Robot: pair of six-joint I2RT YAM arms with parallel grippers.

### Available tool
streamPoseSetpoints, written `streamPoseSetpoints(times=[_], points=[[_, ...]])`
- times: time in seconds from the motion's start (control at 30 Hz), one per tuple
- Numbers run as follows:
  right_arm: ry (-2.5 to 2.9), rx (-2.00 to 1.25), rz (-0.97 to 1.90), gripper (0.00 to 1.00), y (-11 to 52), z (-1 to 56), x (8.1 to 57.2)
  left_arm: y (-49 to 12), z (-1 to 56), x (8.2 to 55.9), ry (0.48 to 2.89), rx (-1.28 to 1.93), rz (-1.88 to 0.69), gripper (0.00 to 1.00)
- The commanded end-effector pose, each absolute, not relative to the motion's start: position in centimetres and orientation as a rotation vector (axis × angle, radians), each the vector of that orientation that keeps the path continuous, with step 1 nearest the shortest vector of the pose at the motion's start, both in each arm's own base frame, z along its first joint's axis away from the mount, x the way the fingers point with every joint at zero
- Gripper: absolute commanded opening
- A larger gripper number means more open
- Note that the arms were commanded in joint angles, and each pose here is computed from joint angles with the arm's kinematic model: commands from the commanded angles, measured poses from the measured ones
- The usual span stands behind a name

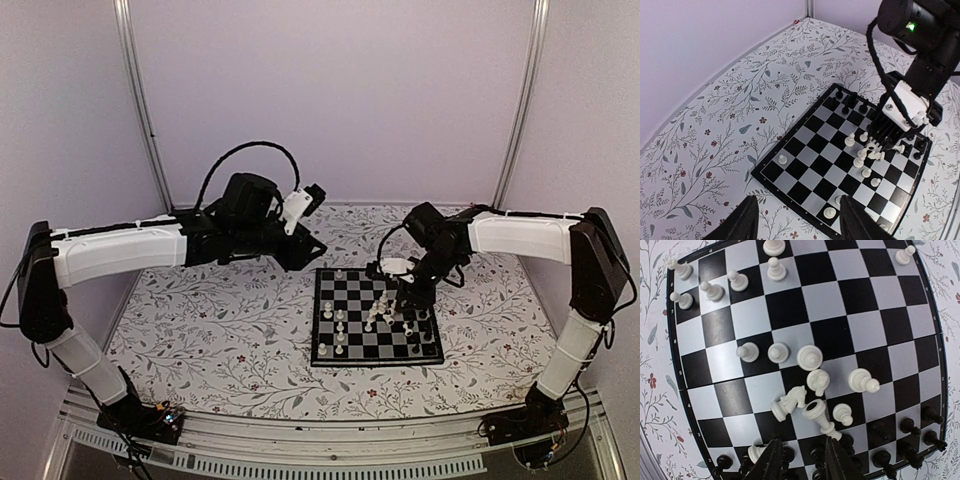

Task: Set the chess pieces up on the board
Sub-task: Pick up the chess piece from the chessboard.

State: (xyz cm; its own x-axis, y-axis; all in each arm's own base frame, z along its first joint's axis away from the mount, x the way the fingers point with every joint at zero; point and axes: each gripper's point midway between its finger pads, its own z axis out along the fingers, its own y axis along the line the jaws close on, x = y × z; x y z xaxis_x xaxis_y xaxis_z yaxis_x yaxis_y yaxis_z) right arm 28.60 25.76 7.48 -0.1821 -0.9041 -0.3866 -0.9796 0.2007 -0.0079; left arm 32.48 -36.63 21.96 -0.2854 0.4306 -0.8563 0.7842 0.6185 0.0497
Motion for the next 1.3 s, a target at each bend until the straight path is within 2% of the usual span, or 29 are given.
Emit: streamPoseSetpoints(times=[0.0,0.83,1.07,1.27], points=[[2.149,-1.798,0.294,0.33,26.6,7.1,30.4,-36.2,23.8,31.8,1.883,0.912,-0.505,0.56],[2.138,-2.006,0.213,0.34,27.4,3.0,30.2,-34.5,24.5,31.2,1.874,0.831,-0.504,0.57],[2.168,-1.998,0.266,0.25,28.2,3.2,29.6,-34.6,24.4,31.1,1.874,0.837,-0.515,0.57],[2.16,-1.952,0.291,0.23,28.5,4.8,29.5,-35.0,24.4,31.2,1.867,0.848,-0.518,0.57]])
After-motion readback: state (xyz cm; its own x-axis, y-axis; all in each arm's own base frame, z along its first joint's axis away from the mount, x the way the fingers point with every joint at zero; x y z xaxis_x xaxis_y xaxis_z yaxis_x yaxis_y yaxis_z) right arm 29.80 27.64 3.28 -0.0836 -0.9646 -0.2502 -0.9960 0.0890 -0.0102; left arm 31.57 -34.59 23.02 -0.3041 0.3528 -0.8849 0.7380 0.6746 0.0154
